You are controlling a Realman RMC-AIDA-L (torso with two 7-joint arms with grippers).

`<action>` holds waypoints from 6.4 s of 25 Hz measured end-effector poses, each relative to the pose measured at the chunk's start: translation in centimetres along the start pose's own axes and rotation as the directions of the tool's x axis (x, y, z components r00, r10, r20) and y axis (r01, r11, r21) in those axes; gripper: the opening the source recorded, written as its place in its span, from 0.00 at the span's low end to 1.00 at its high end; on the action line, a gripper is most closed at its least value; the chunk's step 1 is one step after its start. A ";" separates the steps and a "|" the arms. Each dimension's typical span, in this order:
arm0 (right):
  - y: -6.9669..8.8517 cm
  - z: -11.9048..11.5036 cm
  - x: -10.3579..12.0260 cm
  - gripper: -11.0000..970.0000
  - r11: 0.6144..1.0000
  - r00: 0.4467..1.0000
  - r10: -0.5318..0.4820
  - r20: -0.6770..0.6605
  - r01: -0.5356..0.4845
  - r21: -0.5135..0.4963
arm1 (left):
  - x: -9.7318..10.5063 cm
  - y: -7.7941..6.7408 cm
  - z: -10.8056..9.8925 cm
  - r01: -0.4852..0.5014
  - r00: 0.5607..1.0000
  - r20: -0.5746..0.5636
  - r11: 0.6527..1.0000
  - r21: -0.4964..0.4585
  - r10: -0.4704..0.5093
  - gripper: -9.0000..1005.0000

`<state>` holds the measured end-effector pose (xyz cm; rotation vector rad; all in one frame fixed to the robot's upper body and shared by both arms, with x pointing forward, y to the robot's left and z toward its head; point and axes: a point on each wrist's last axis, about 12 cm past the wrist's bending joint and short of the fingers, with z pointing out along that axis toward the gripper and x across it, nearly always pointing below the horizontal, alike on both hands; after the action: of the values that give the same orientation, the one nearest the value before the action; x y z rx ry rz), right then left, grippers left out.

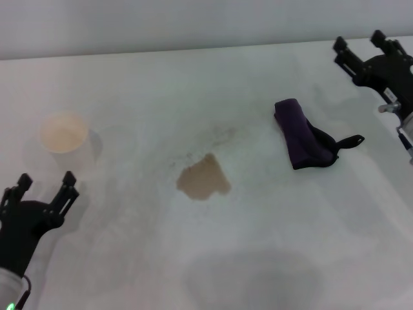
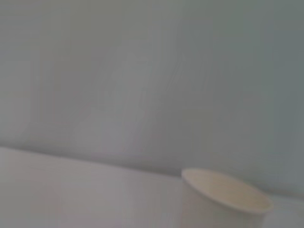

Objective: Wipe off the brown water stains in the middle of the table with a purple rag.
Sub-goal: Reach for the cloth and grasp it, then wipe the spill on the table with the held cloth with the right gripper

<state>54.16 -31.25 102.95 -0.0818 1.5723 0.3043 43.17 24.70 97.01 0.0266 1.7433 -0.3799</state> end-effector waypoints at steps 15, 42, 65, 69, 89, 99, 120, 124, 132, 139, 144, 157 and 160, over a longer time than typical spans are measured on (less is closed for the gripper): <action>3.7 6.7 -5.7 0.90 0.853 0.893 -0.228 -0.389 -0.008 -0.521 | -0.3 1.1 -3.7 -0.004 0.993 0.115 0.999 -0.053 0.010 0.88; 2.0 5.1 -4.5 0.85 0.903 0.573 -0.414 -0.707 0.160 -0.399 | -1.4 1.8 -2.2 -0.050 0.987 0.151 0.998 -0.034 0.055 0.88; 2.5 5.9 -4.9 0.20 0.894 0.575 -0.430 -0.696 0.165 -0.417 | -2.1 2.4 -1.7 -0.057 0.982 0.179 0.997 -0.061 0.067 0.88; 3.0 6.0 -5.3 0.11 0.887 0.581 -0.438 -0.686 0.155 -0.435 | -2.0 2.5 -1.9 -0.056 0.982 0.178 0.996 -0.064 0.066 0.88; 17.9 4.2 -2.4 0.11 0.395 0.526 -0.805 -0.274 0.130 -0.910 | -2.1 2.3 -1.7 -0.048 0.981 0.183 0.997 -0.057 0.058 0.88; 16.5 6.2 -0.7 0.10 0.496 0.535 -0.803 -0.264 0.354 -0.793 | -2.0 2.2 -1.7 -0.042 0.982 0.182 0.997 -0.058 0.051 0.88; 19.0 4.8 -0.3 0.10 0.421 0.536 -0.813 -0.227 0.272 -0.865 | -2.2 2.3 -1.5 -0.035 0.980 0.193 0.997 -0.067 0.047 0.88; 20.3 4.1 0.0 0.10 0.356 0.523 -0.837 -0.162 0.294 -0.887 | -2.3 2.3 -1.5 -0.032 0.980 0.194 0.997 -0.071 0.046 0.88; 14.6 7.0 -0.5 0.10 0.551 0.538 -0.791 -0.291 0.422 -0.720 | -2.3 2.3 -1.5 -0.030 0.980 0.195 0.997 -0.070 0.044 0.88; 9.5 8.9 -1.5 0.10 0.669 0.547 -0.734 -0.402 0.482 -0.566 | -2.3 2.3 -1.5 -0.031 0.980 0.195 0.997 -0.071 0.044 0.88; 7.3 8.9 -2.2 0.11 0.708 0.557 -0.703 -0.443 0.490 -0.509 | -2.2 2.3 -1.6 -0.030 0.980 0.193 0.997 -0.074 0.044 0.88; 15.0 7.6 -1.2 0.12 0.550 0.527 -0.794 -0.305 0.407 -0.729 | -2.3 2.1 -1.4 -0.022 0.979 0.201 0.998 -0.066 0.035 0.88; 17.1 6.3 -1.5 0.12 0.488 0.533 -0.808 -0.251 0.367 -0.792 | -2.3 2.1 -1.4 -0.022 0.979 0.202 0.998 -0.065 0.035 0.88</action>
<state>56.13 -13.48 106.88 -1.4691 1.8544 0.2299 42.81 27.46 98.95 -0.0315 1.5502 -0.2961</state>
